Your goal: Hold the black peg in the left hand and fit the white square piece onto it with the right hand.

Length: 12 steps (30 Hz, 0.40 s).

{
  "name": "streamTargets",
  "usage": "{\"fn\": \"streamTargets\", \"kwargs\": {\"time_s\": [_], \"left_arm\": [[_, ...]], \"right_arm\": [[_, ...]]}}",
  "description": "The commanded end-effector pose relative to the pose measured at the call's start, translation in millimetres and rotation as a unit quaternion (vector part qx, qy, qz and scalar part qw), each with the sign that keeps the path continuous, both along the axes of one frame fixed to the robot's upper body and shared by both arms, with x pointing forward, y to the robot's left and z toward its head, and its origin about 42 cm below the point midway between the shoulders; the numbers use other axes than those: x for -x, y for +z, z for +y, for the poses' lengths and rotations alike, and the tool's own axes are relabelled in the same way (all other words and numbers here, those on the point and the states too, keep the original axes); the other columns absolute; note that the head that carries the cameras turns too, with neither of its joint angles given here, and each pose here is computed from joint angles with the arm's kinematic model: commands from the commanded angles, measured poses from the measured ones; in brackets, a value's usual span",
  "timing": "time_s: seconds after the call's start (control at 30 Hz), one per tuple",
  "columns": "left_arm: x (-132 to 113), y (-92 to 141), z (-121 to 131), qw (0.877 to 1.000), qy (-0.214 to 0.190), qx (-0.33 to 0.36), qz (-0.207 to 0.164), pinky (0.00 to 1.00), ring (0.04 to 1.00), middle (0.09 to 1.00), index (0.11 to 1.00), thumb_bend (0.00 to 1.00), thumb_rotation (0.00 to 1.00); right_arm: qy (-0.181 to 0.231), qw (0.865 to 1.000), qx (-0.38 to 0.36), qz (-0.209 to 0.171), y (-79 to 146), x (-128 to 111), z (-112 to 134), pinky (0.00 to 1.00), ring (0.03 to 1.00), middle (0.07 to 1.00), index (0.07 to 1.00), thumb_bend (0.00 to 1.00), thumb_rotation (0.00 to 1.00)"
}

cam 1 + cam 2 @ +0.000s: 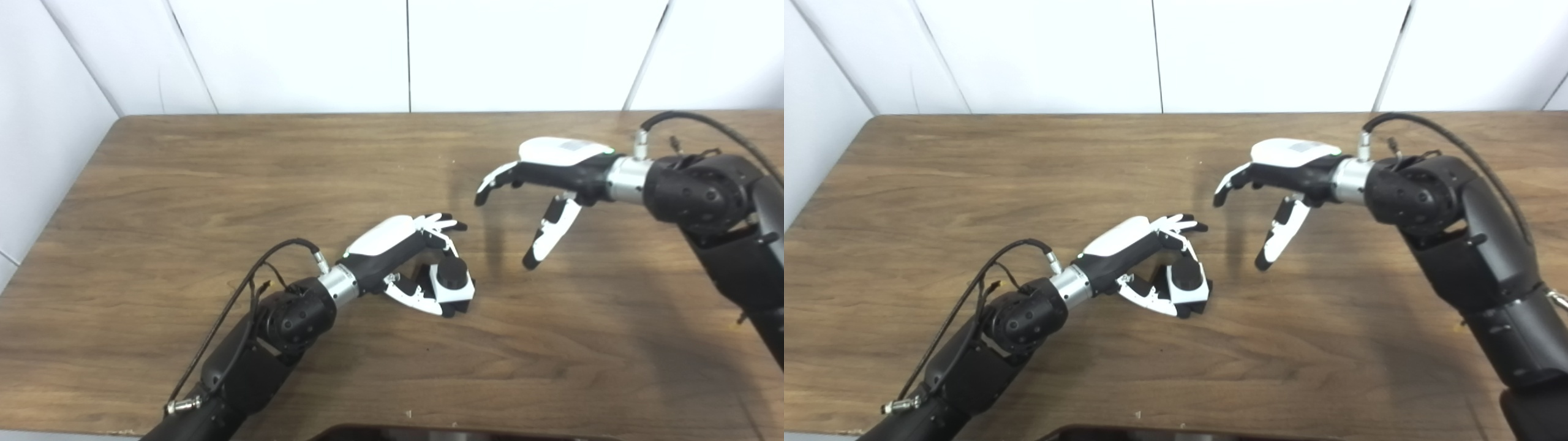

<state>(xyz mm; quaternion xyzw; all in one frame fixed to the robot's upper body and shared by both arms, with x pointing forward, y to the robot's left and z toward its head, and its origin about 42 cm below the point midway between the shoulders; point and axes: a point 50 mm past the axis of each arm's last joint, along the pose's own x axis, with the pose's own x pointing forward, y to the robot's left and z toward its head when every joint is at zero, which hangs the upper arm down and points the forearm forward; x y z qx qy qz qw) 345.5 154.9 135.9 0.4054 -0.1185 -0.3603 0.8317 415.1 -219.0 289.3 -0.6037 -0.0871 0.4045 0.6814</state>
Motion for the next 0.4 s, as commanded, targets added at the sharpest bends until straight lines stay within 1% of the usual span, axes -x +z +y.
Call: {"fn": "streamTargets", "kwargs": {"time_s": [0.0,0.03,0.17,0.23,0.3,0.37], "left_arm": [[13,-33,10,0.996,-0.006,-0.074,0.048,1.00,1.000,0.940,0.492,0.52,0.08],[13,-33,10,0.996,-0.007,-0.074,0.048,1.00,1.000,0.940,0.492,0.52,0.08],[12,-32,11,0.996,-0.006,-0.076,0.048,0.99,1.000,0.939,0.492,0.52,0.08],[12,-31,12,0.996,-0.006,-0.078,0.047,0.99,1.000,0.941,0.492,0.52,0.08],[11,-31,12,0.996,-0.005,-0.076,0.047,0.99,1.000,0.939,0.492,0.52,0.08],[11,-31,13,0.996,-0.006,-0.075,0.046,0.99,1.000,0.938,0.492,0.52,0.08]], "right_arm": [[-0.016,0.998,-0.026,-0.053,41,-8,-10,0.78,0.858,0.860,0.764,0.91,0.26],[-0.021,0.998,-0.030,-0.053,43,-8,-13,0.79,0.862,0.861,0.764,0.90,0.25],[-0.045,0.997,-0.038,-0.059,51,-8,-31,0.78,0.869,0.868,0.772,0.89,0.26],[-0.051,0.996,-0.045,-0.062,53,-7,-37,0.76,0.867,0.870,0.773,0.87,0.25],[-0.066,0.993,-0.070,-0.066,54,-6,-46,0.74,0.855,0.862,0.766,0.88,0.22],[-0.084,0.988,-0.102,-0.080,53,-4,-54,0.70,0.832,0.845,0.755,0.88,0.19]]}}
